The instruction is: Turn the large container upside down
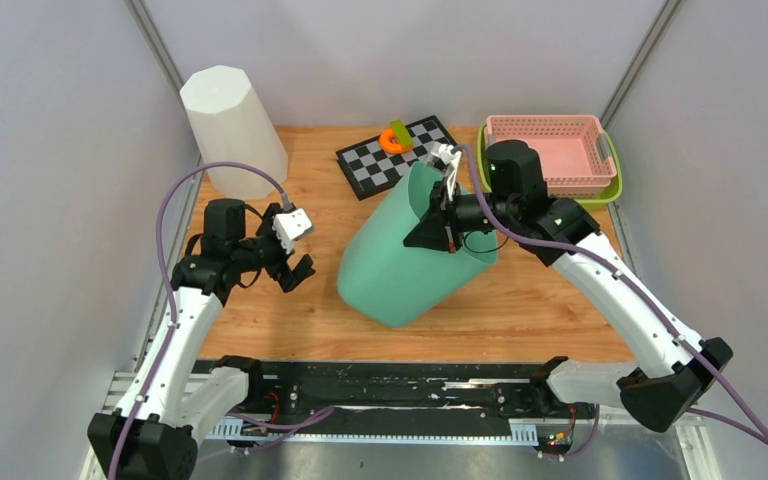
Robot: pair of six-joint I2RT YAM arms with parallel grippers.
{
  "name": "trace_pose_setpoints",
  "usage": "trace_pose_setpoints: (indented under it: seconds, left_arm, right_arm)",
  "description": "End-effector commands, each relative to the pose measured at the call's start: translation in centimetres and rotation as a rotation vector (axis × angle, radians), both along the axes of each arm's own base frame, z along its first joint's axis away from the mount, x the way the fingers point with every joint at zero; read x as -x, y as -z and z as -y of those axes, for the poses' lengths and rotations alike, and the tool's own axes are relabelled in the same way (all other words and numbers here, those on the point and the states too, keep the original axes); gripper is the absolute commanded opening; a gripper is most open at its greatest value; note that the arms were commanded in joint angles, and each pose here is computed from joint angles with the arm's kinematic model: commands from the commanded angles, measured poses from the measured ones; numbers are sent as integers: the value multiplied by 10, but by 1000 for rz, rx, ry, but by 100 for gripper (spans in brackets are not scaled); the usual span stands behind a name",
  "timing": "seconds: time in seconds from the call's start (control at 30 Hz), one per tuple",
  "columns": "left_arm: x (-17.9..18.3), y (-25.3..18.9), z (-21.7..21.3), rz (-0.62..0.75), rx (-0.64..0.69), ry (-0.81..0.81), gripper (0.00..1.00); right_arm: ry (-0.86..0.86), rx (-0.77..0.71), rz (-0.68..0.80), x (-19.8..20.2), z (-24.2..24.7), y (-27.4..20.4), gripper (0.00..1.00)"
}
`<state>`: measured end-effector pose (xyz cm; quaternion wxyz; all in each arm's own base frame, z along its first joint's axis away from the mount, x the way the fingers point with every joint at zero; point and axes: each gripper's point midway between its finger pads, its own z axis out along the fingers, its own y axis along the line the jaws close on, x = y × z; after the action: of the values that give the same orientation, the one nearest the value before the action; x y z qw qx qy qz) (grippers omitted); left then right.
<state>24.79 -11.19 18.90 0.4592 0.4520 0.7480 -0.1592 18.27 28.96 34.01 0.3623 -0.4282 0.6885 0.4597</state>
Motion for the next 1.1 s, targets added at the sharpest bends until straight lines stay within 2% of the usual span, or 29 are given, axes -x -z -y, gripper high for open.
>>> trace_pose_setpoints:
  seconds: [0.0,0.3,0.6,1.07]
  left_arm:
    - [4,0,4,8,11,24,100]
    - [4,0,4,8,12,24,100]
    - [4,1,4,5,12,25,100]
    - [4,3,4,2,11,28,100]
  right_arm:
    - [15,-147,-52,-11,-6,-28,3]
    - [122,-221,-263,-45,0,-13,3]
    - [264,-240,-337,-76,5,11,3]
    - [585,-245,-438,-142,46,58,3]
